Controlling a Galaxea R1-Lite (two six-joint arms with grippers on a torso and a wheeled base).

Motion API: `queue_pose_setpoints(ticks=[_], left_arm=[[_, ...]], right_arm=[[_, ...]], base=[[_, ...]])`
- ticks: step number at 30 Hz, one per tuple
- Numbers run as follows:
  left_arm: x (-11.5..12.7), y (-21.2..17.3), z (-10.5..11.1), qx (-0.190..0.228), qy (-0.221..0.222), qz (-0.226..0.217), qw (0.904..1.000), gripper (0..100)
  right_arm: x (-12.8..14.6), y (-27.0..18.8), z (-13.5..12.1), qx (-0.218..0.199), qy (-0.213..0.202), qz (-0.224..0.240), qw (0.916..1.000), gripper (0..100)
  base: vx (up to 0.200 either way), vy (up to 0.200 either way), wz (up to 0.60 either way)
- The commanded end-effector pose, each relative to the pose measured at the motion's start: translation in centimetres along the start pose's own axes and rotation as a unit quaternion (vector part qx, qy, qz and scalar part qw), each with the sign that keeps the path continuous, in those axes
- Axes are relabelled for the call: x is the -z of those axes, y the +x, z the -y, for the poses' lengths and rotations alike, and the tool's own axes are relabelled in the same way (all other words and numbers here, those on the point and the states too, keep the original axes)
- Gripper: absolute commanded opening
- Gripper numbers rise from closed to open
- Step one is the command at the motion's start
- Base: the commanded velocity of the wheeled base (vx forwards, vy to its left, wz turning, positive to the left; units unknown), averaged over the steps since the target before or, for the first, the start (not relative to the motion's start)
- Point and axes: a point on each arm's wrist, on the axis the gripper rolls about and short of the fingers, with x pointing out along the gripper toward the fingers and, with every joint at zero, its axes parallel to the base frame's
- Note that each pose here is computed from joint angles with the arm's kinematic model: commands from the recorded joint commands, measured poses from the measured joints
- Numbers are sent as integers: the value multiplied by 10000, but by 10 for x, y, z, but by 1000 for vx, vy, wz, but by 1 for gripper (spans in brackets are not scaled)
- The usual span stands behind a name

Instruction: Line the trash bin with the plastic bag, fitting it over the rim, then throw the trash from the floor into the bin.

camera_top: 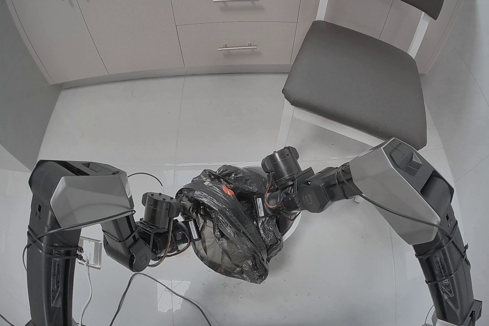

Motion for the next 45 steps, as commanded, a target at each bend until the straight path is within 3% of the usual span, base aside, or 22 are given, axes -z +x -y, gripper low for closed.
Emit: queue_pose_setpoints(ticks=[1,21,22,28,41,45], left_arm=[[0,0,0,-1,0,0,10000,0],[0,0,0,4,5,-3,10000,0],[0,0,0,-1,0,0,10000,0],[0,0,0,-1,0,0,10000,0],[0,0,0,-5,-8,-7,10000,0],[0,0,0,-1,-8,0,10000,0]], right_arm=[[7,17,4,46,-45,-85,9999,0],[3,22,9,336,-24,50,9994,0],[0,20,8,325,-27,94,9994,100],[-12,4,6,273,20,263,9993,100],[-45,-112,-5,39,123,835,9964,100],[-34,-146,-11,-49,29,804,9967,100]], base=[[0,0,0],[0,0,0],[0,0,0],[0,0,0],[0,0,0],[0,0,0]])
